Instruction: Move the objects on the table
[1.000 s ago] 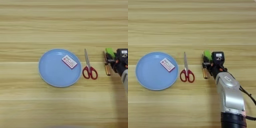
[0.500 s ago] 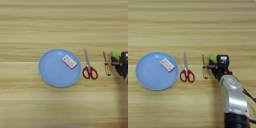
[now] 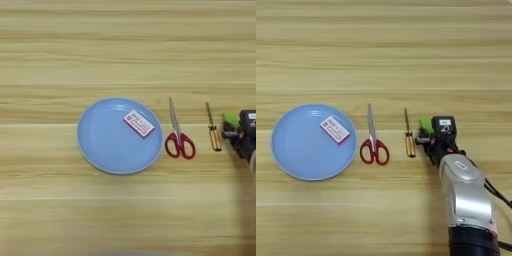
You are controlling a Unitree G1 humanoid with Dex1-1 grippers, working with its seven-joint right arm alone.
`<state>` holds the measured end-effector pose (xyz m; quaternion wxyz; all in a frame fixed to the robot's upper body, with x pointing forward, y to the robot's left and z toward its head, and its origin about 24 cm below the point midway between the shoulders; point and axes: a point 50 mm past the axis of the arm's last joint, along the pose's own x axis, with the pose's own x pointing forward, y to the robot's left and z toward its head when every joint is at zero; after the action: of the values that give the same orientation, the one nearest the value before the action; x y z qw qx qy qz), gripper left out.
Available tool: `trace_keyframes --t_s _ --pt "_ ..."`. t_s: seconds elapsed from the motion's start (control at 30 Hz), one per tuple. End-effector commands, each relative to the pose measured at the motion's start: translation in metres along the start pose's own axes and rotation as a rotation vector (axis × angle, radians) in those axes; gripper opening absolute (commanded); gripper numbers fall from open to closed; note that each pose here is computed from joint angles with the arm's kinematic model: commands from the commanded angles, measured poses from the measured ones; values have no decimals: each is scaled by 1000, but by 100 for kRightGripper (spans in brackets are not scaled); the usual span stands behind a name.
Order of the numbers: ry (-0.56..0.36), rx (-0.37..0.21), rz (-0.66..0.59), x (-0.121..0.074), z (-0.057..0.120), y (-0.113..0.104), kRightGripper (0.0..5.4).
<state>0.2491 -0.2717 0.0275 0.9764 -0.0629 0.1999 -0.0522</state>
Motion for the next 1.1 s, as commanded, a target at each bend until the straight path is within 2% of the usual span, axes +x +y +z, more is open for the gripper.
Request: trace_keyframes --t_s 0.03,0.47,0.5,1.1 --pt "-77 -59 -54 3 25 -12 140" --pt "-53 -62 -71 5 21 -16 140" --pt "-53 -63 -70 5 21 -16 169" --pt "-77 -57 -54 4 24 -13 353"
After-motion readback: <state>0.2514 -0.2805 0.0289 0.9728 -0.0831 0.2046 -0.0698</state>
